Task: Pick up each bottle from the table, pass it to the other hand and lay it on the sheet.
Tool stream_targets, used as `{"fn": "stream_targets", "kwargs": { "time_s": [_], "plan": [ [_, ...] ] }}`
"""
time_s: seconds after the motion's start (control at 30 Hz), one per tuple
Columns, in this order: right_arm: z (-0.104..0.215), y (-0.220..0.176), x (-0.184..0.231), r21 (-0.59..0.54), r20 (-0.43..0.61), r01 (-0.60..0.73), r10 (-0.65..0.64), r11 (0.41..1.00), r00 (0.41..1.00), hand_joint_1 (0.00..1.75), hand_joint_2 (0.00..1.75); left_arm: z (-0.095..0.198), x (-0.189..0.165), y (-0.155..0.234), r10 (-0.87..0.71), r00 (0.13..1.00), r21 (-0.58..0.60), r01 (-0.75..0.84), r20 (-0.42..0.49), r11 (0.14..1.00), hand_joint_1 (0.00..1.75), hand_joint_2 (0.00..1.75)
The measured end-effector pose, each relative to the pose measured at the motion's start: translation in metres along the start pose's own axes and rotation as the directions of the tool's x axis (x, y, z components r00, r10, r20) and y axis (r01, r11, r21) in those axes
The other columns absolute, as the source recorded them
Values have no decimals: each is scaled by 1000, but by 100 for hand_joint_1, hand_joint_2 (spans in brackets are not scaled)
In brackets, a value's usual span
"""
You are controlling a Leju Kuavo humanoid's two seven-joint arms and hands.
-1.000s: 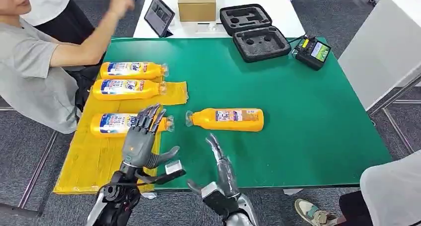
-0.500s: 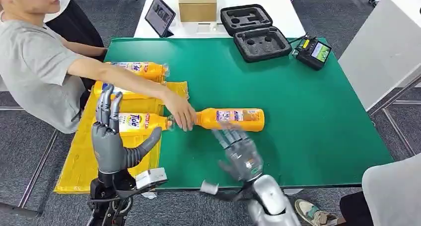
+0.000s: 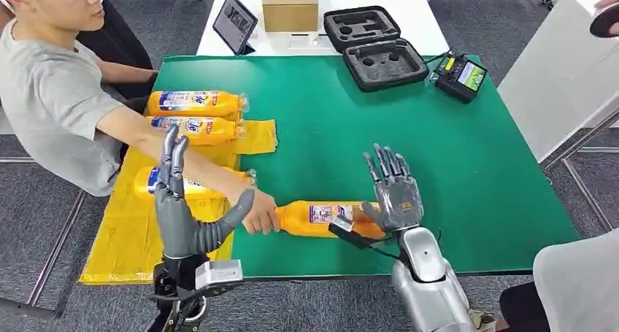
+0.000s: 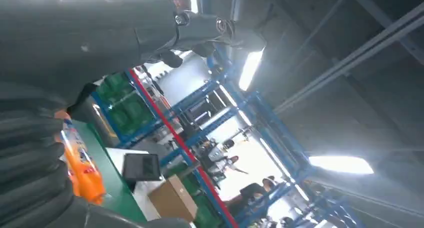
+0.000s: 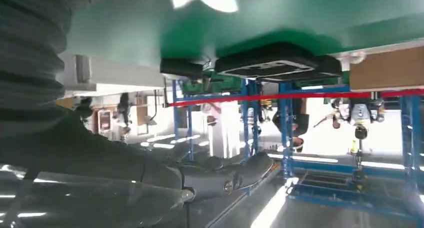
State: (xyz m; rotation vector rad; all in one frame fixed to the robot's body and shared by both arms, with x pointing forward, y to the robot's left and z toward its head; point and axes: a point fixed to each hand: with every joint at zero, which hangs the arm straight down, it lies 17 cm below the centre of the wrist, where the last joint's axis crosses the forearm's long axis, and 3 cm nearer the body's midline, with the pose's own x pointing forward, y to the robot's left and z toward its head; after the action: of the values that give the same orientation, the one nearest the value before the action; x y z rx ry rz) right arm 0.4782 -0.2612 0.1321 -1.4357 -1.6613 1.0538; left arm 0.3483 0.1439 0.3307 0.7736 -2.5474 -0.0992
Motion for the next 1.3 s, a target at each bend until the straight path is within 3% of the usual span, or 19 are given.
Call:
{"fn": "stream_targets", "kwargs": {
  "time_s": [0.17, 0.4, 0.63, 1.17, 1.3],
  "plan": [
    [-8, 11, -5, 26, -4, -5, 5, 1000, 1000, 0, 175, 2, 4, -7, 44, 999, -7, -44, -7, 999, 0, 175],
    [-17, 26, 7, 49, 24, 169, -170, 984, 985, 0, 175, 3, 6, -16, 68, 998, -25, -68, -1, 997, 0, 175],
    [-13, 28, 74, 51, 97, 376, -380, 925, 920, 0, 175, 4, 5, -23, 73, 997, -43, -73, -1, 996, 0, 175],
    [2, 15, 170, 116, 149, 627, -638, 770, 756, 0, 175, 0, 4, -31, 73, 997, -57, -72, 12, 996, 0, 175],
    [7, 21, 186, 162, 130, 590, -610, 791, 782, 0, 175, 1, 4, -32, 65, 998, -65, -63, 18, 996, 0, 175]
  ]
}}
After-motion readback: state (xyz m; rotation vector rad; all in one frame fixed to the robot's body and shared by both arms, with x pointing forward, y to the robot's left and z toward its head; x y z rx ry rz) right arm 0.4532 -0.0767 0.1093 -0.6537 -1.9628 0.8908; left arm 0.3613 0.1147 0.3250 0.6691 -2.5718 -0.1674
